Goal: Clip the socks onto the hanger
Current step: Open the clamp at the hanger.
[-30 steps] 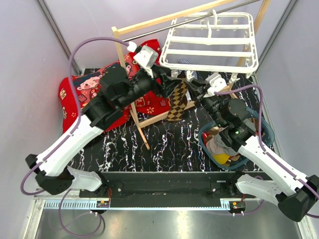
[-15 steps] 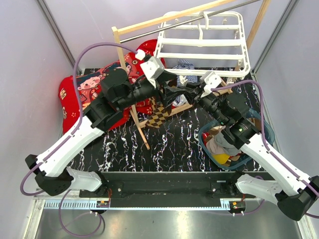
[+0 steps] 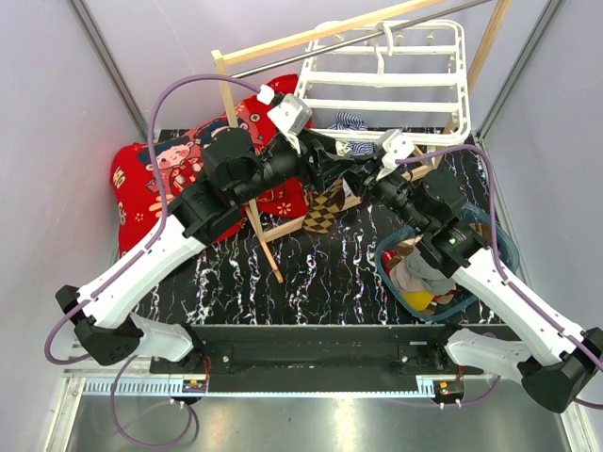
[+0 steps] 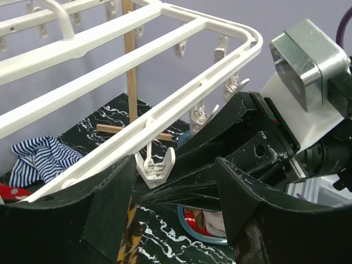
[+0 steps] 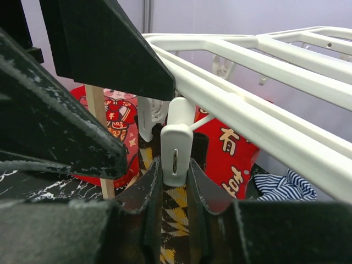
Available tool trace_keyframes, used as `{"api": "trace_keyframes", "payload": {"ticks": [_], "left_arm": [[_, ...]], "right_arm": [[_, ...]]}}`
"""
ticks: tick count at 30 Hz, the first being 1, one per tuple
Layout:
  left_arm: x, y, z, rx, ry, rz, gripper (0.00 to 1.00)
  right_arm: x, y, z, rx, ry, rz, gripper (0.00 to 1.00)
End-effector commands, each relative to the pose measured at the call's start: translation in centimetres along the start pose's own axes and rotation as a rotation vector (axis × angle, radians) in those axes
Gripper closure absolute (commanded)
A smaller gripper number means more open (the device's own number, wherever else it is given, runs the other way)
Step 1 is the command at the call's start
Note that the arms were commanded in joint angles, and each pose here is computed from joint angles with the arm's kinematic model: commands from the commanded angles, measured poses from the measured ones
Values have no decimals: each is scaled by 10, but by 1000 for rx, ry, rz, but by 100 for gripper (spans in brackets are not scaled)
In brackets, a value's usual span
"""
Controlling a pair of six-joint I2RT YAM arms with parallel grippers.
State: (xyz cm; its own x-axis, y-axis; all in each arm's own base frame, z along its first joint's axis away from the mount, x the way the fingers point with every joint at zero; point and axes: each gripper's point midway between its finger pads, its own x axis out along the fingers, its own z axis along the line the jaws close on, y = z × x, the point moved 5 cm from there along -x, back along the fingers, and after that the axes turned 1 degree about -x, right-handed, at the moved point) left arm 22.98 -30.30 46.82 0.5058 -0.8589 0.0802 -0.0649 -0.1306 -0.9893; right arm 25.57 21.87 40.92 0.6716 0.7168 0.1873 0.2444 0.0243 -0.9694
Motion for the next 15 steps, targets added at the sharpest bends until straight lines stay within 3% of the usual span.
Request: {"api": "trace_keyframes", "payload": {"ticks": [1,15], "left_arm": [[8,-10,5,-96,-63,-58,35],[14,-8,21,-121,-190,-19,43]], "right_arm": [[1,-31,7,46,-47,-74,100],[-5,-49,14,145,-86,-64,100]]}}
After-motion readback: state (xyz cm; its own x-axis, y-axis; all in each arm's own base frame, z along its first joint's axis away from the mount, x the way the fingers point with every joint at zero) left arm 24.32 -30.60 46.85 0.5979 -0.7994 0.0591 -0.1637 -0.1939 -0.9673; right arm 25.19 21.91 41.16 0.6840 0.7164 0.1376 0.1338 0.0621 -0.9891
